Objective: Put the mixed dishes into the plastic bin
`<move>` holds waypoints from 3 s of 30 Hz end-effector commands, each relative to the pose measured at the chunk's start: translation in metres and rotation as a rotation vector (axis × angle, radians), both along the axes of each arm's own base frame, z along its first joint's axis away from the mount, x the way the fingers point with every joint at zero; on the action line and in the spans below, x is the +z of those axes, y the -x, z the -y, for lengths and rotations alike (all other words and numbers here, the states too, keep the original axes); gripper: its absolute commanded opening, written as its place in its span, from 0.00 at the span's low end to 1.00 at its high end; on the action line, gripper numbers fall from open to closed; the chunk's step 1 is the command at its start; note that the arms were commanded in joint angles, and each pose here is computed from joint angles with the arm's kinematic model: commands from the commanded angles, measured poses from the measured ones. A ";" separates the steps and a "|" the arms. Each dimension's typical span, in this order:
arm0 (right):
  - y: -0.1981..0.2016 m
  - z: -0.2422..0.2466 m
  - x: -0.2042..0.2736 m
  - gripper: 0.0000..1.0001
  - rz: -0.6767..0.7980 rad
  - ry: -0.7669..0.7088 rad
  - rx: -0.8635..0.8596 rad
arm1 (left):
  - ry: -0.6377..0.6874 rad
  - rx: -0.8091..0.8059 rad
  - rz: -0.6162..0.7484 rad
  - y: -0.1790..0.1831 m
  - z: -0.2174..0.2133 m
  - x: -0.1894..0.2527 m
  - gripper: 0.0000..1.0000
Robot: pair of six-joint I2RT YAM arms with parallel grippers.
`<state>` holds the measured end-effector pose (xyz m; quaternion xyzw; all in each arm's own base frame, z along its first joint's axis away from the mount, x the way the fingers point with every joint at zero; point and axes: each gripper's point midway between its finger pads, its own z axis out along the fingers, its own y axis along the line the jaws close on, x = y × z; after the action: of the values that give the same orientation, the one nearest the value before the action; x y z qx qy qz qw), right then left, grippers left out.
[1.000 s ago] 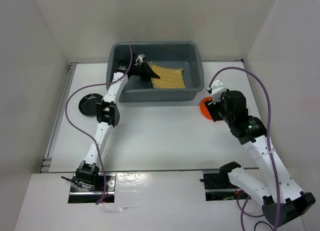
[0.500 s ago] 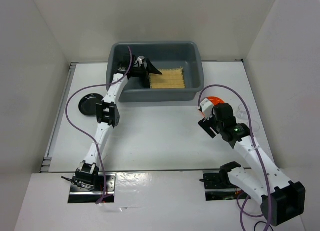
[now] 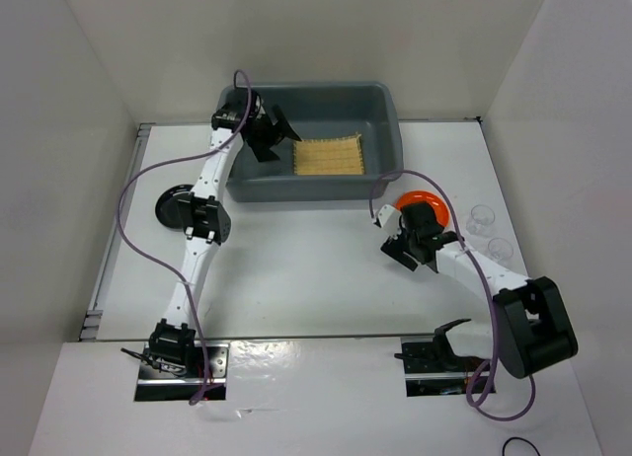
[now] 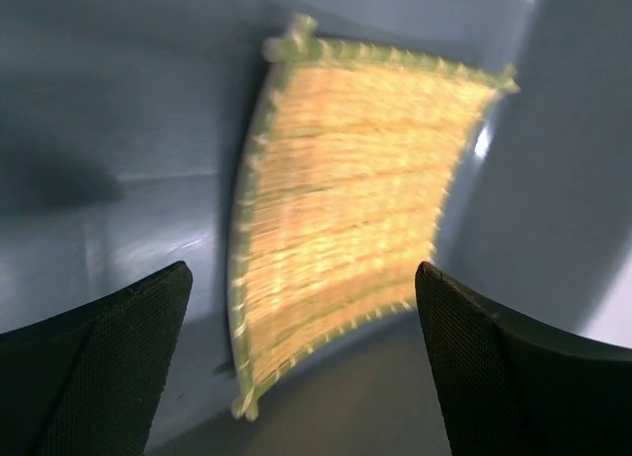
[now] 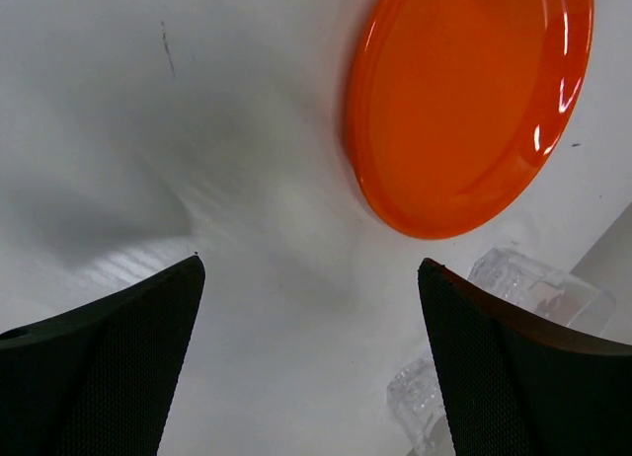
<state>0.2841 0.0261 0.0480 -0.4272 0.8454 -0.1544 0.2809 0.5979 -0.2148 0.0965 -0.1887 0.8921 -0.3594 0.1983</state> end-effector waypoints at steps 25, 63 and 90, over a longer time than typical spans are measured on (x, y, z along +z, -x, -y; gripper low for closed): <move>-0.053 0.005 -0.052 0.37 -0.125 0.066 -0.027 | -0.545 0.095 0.306 0.155 -0.030 0.240 1.00; -0.180 -0.176 0.257 0.00 0.369 -0.334 0.254 | -0.472 0.243 0.207 0.219 -0.118 0.216 1.00; -0.260 -0.248 0.042 0.17 0.009 -0.301 0.325 | -0.315 0.389 -0.147 0.345 -0.210 0.088 1.00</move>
<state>0.5352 0.2543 0.0767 -0.5107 0.7881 -0.0034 0.3437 0.2455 -0.0082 0.1801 -0.3600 0.8956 -0.1476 0.2157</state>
